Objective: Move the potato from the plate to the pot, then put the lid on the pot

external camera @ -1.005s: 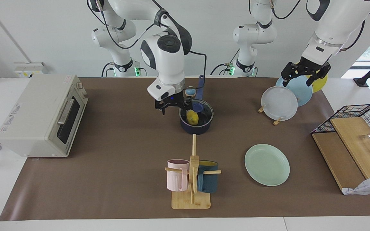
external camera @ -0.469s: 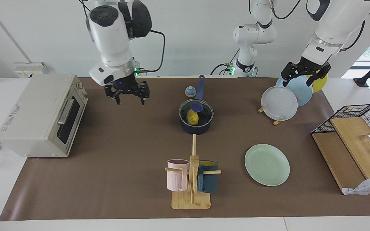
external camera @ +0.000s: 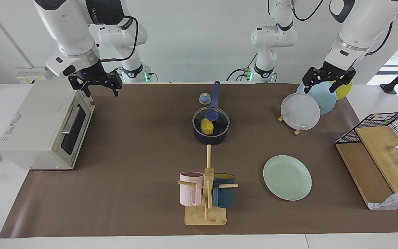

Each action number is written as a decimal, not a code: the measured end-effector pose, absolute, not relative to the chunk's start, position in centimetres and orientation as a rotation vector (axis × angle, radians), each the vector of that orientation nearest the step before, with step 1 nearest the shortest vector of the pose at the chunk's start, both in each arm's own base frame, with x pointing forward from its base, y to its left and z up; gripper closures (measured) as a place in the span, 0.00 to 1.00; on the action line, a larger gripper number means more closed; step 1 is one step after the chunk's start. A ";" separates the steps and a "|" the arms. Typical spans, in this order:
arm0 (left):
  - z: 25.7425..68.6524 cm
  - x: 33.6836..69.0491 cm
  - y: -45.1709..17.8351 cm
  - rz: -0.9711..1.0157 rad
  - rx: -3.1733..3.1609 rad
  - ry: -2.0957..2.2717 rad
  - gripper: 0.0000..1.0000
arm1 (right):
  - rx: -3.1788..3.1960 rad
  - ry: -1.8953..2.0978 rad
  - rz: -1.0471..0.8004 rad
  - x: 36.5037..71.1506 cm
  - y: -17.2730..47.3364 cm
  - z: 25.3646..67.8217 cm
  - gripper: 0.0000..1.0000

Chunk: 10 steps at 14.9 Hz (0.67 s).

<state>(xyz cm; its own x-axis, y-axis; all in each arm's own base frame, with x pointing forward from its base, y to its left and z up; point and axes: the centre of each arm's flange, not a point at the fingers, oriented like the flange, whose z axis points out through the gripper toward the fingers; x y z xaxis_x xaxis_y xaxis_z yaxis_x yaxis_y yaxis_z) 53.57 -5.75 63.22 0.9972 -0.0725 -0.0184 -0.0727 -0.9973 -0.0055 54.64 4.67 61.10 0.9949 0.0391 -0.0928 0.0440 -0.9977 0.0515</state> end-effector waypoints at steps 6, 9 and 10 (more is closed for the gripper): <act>63.2 53.6 -5.7 0.029 -3.133 0.114 0.00 | 3.080 0.073 -0.156 54.3 -0.5 60.7 0.00; 63.2 53.6 -5.7 0.029 -3.133 0.114 0.00 | 3.082 0.088 -0.144 54.4 -1.6 60.8 0.00; 63.2 53.6 -5.7 0.029 -3.133 0.114 0.00 | 3.082 0.091 -0.140 54.4 -1.5 60.8 0.00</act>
